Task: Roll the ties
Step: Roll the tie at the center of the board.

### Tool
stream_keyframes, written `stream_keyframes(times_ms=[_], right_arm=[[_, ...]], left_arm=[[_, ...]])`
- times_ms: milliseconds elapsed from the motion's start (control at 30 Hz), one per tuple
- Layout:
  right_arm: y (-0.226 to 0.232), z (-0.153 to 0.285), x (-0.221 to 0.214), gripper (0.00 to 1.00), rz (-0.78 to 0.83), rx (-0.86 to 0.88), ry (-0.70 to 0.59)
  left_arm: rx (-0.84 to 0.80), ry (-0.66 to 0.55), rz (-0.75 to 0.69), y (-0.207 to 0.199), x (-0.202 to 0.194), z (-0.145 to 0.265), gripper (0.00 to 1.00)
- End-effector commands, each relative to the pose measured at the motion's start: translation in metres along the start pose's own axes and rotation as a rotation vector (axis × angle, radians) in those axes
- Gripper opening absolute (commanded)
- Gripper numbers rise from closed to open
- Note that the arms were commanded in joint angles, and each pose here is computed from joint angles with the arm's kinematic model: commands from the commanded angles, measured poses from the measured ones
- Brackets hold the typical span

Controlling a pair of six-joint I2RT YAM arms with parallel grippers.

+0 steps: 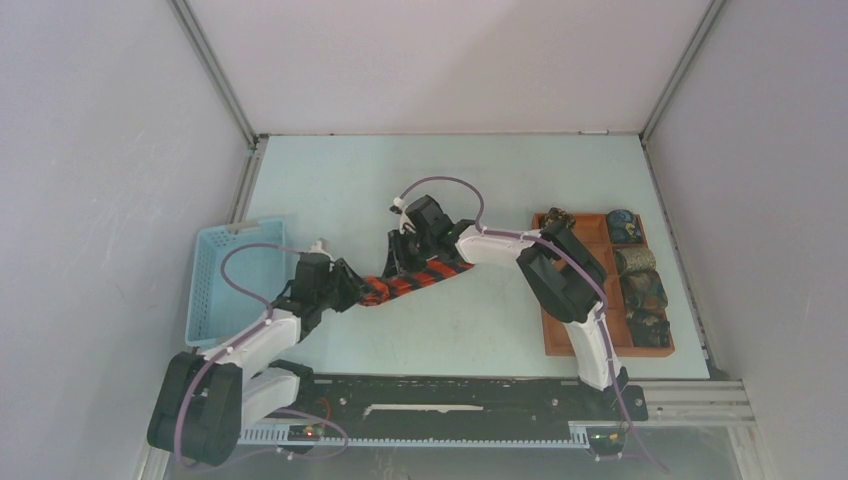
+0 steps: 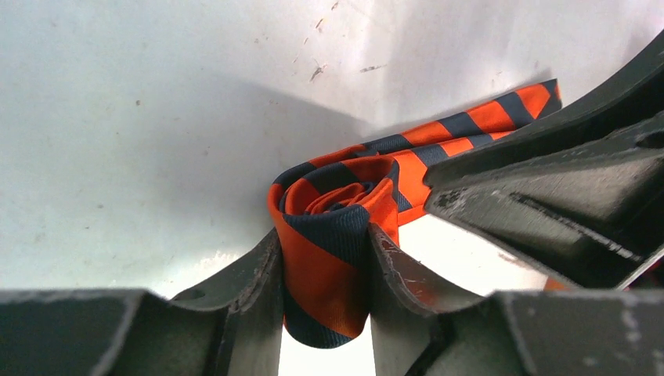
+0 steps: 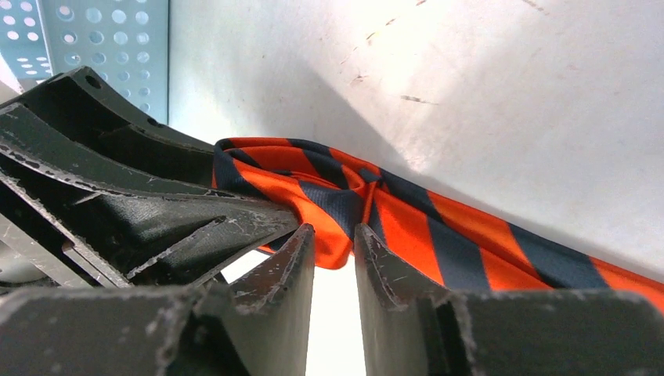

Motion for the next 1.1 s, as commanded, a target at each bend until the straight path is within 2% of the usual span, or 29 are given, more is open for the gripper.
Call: stream_keyframes(times_ms=[0,633,800,1000,1067], right_arm=[[0.009,0.022,0.02,0.29,0.036,0.012,-0.069],[-0.019,0.063,0.026,0.3,-0.018,-0.094,-0.127],[-0.025,0.075,0.025,0.45,-0.031,-0.13,-0.148],[-0.029,0.09,0.024,0.58,-0.036,-0.177,-0.173],[-0.031,0.096,0.023,0.59,-0.041,-0.186,-0.181]], left_arm=[[0.145,0.004,-0.084,0.006,0.004,0.008,0.41],[0.536,-0.006,-0.393,-0.03,0.015,0.012,0.4],[0.626,-0.026,-0.479,-0.042,0.01,0.011,0.4],[0.693,-0.054,-0.57,-0.058,0.005,0.007,0.4],[0.721,-0.061,-0.604,-0.062,0.003,0.004,0.4]])
Point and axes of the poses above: each gripper's point midway between its finger pads, its own z axis back along the fingers, its own y axis along the line the jaws close on, x = y × z, the point moved 9 cm from there along z, back along the fingers, and after that the axes turned 12 degrees about z, right-handed, at the moved point
